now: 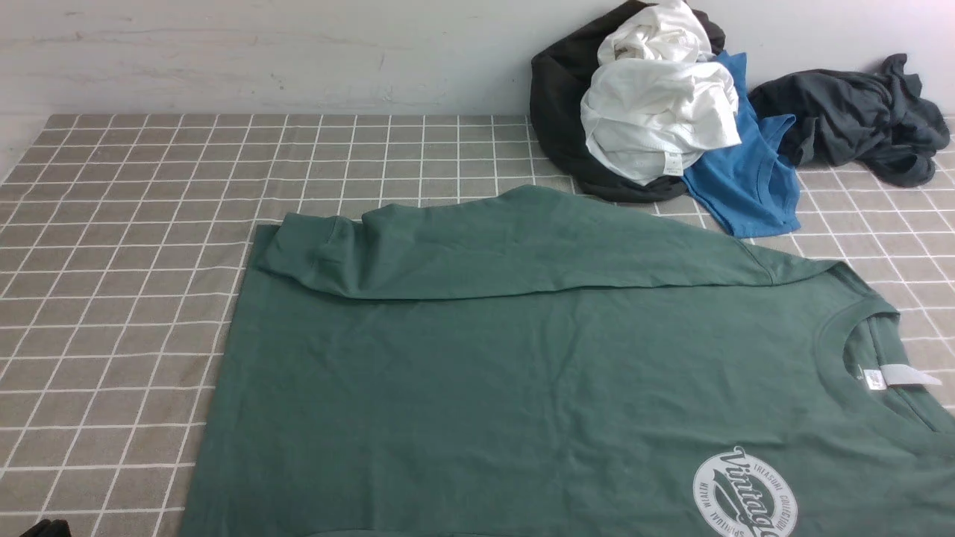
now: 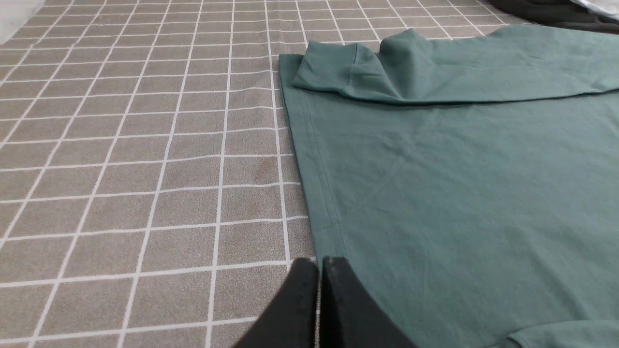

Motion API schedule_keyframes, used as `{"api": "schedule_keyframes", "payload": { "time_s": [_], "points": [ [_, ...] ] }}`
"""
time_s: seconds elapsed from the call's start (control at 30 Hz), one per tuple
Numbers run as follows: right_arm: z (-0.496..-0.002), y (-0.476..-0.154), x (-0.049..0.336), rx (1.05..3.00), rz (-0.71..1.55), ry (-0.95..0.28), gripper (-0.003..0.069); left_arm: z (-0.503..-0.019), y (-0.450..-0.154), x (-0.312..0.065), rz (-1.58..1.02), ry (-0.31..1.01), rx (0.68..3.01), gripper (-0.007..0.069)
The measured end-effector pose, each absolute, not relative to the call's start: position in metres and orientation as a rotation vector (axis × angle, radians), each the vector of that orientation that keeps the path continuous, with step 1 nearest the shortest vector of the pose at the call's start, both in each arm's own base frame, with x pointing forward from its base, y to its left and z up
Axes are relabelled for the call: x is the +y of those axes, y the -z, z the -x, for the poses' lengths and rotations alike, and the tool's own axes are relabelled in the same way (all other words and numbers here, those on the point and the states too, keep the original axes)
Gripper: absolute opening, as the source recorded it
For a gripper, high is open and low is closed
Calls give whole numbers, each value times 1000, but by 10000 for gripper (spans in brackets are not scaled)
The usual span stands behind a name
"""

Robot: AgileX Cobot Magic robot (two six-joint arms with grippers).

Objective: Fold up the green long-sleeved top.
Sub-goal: Use the left arm to clamp the cuff closest to it

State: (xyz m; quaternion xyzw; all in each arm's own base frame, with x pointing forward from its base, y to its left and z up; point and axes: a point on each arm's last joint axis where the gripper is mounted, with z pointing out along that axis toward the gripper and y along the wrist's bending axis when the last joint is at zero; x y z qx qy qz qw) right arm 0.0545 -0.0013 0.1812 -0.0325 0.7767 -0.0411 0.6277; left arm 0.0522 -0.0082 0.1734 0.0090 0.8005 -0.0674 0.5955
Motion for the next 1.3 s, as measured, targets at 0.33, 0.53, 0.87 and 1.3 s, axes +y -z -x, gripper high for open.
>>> {"api": "schedule_keyframes", "payload": {
  "time_s": [0.33, 0.53, 0.87, 1.3],
  "points": [
    [-55, -181, -1, 1780, 74, 94, -16, -52, -173, -8, -21, 157, 1859, -7],
    [-55, -181, -1, 1780, 74, 94, -16, -52, -173, -8, -21, 157, 1859, -7],
    [-55, -181, -1, 1780, 74, 94, -16, -52, -173, -8, -21, 157, 1859, -7],
    [-55, -181, -1, 1780, 74, 94, -16, -52, -173, -7, -63, 108, 1858, -7]
  ]
}}
